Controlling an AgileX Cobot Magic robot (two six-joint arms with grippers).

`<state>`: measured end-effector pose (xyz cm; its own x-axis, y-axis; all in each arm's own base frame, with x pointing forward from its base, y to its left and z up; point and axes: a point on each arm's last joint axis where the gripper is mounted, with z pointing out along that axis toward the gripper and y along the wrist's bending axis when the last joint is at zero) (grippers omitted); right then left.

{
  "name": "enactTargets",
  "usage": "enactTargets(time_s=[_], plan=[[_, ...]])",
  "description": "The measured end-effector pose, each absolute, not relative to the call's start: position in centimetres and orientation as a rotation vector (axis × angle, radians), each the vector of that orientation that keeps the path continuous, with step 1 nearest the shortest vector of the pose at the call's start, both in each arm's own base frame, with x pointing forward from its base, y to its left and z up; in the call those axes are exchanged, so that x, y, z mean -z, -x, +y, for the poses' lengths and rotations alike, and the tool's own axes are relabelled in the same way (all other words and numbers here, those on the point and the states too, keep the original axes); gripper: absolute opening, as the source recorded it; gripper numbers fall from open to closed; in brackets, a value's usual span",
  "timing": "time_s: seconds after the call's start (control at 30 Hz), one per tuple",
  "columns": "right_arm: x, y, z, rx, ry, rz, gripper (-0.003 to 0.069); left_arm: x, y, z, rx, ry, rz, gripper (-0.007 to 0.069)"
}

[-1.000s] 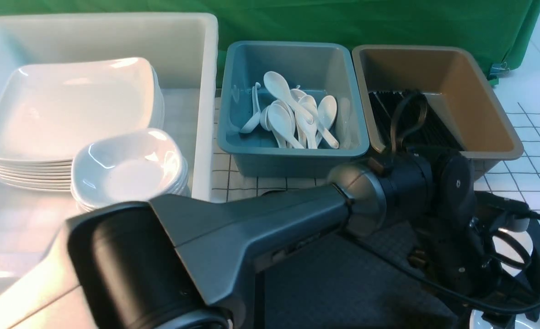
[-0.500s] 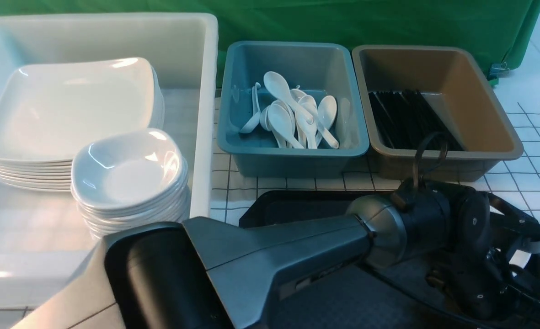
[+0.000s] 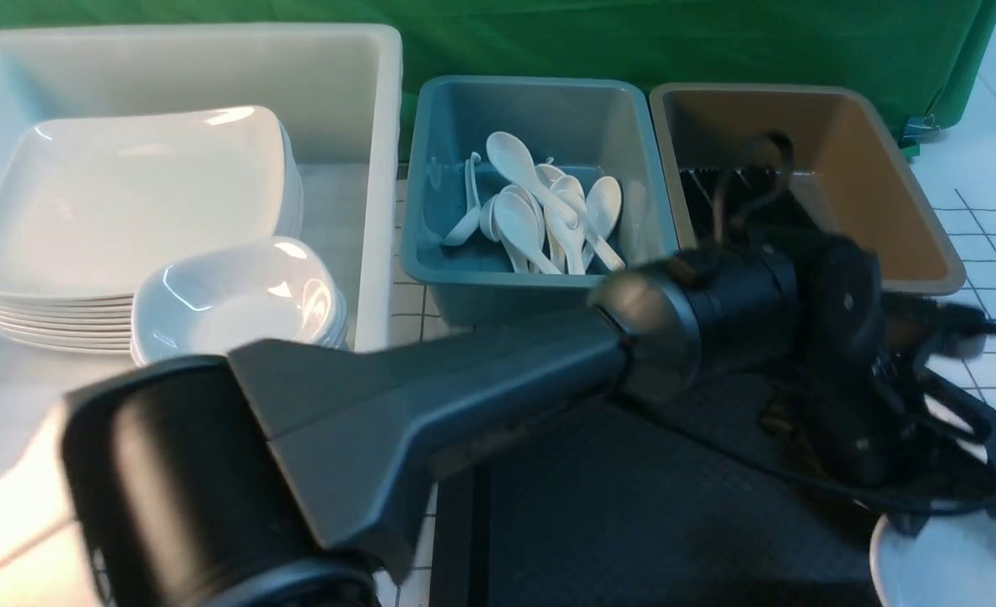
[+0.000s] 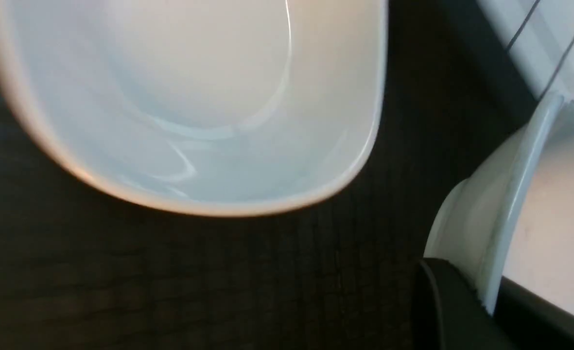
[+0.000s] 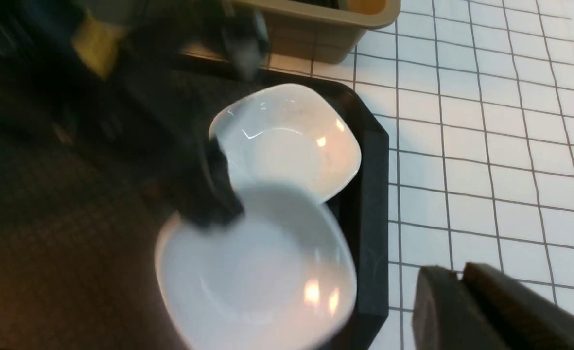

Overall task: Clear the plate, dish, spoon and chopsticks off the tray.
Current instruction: Use the left arm to grab a small plate from the dinner plate, then use the left arm to put the small plate into the large storage box on the left

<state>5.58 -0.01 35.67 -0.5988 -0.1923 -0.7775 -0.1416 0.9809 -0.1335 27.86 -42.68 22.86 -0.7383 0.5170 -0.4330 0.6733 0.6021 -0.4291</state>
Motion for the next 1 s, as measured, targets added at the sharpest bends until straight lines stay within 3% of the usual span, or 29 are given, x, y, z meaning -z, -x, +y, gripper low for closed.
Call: enactTargets(time_s=[0.2,0.3,0.47,0.7,0.8,1.0], plan=[[-35.7,-5.6,0.0,0.072,0.232,2.221,0.0085,-32.9,-31.6,-35.3,0.789,-0.810,2.397,0.0006],[-35.7,-5.6,0.0,0.072,0.232,2.221,0.0091,-38.5,-32.9,-28.7,0.702,-0.669,2.359,0.0006],[-35.7,-5.6,0.0,0.071,0.232,2.214,0.0101,-42.4,-32.2,-18.1,0.530,-0.430,2.457,0.0006],[-35.9,-5.8,0.0,0.068,0.231,2.186,0.0108,-41.2,-30.3,-8.7,0.434,0.026,2.505,0.0006],[-36.0,-5.8,0.1,0.067,0.230,2.177,0.0114,-38.4,-29.2,-4.5,0.429,0.302,2.508,0.0006],[-36.1,-5.9,0.1,0.063,0.226,2.159,0.0114,-32.2,-29.0,-3.4,0.557,0.536,2.537,0.0008]])
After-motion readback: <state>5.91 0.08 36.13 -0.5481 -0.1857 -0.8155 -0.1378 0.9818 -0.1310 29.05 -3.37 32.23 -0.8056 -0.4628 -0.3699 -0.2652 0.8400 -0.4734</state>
